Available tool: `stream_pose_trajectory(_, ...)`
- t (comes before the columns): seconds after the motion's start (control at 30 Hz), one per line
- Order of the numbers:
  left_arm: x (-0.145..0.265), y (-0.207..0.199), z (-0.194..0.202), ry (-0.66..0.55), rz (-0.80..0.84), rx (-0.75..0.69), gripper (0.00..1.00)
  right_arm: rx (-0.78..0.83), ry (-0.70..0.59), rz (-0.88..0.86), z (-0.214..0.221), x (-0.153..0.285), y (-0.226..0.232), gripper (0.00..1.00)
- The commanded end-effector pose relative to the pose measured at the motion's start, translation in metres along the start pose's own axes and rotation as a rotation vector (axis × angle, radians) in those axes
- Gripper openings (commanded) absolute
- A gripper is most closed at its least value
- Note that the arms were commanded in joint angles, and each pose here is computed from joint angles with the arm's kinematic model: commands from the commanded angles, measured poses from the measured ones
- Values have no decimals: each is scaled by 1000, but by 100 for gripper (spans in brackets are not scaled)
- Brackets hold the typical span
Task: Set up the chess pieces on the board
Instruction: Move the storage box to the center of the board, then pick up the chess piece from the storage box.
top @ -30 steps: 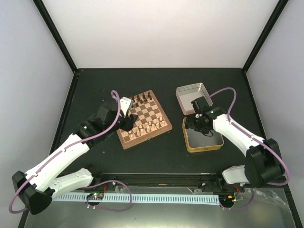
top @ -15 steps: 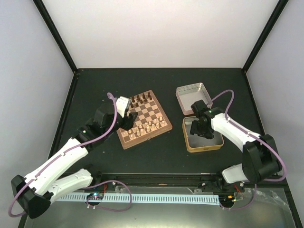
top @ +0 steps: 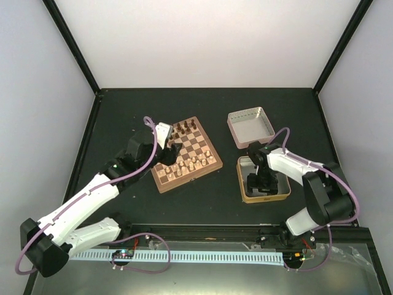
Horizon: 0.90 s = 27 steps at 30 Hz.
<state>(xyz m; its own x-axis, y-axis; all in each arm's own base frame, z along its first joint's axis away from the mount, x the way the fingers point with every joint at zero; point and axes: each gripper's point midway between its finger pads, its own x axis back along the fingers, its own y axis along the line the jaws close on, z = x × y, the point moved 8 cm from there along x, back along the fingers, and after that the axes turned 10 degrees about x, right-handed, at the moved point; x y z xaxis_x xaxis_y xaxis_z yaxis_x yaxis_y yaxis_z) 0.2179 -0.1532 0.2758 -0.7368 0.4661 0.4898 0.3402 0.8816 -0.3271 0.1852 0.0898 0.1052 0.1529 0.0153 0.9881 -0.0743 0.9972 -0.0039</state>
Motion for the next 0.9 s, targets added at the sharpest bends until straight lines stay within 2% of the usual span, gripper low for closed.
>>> stream_pose_trajectory(0.0, -3, -2, -15, -106, 16, -44, 62, 37, 71, -10, 0, -9, 1, 68)
stream_pose_trajectory(0.1, -5, -3, -21, -150, 23, -78, 61, 40, 72, 7, -7, -12, 2, 64)
stream_pose_trajectory(0.2, -11, -2, -25, -144, 12, -81, 59, 40, 56, 40, -15, -18, 1, 52)
stream_pose_trajectory(0.3, -16, 0, -28, -128, 2, -74, 58, 61, 1, 25, -26, -19, 5, 43)
stream_pose_trajectory(0.47, -21, 6, -34, -121, -14, -41, 57, 73, -105, -28, -49, -6, 15, 38)
stream_pose_trajectory(0.63, -26, 12, -39, -111, -25, -22, 57, 36, -222, -57, -75, 8, 24, 25)
stream_pose_trajectory(0.73, -29, 15, -44, -108, -25, -12, 57, 42, -247, -95, -82, 11, 30, 23)
stream_pose_trajectory(0.87, -33, 17, -45, -88, -16, -1, 56, 52, -207, -146, -70, 7, 31, 27)
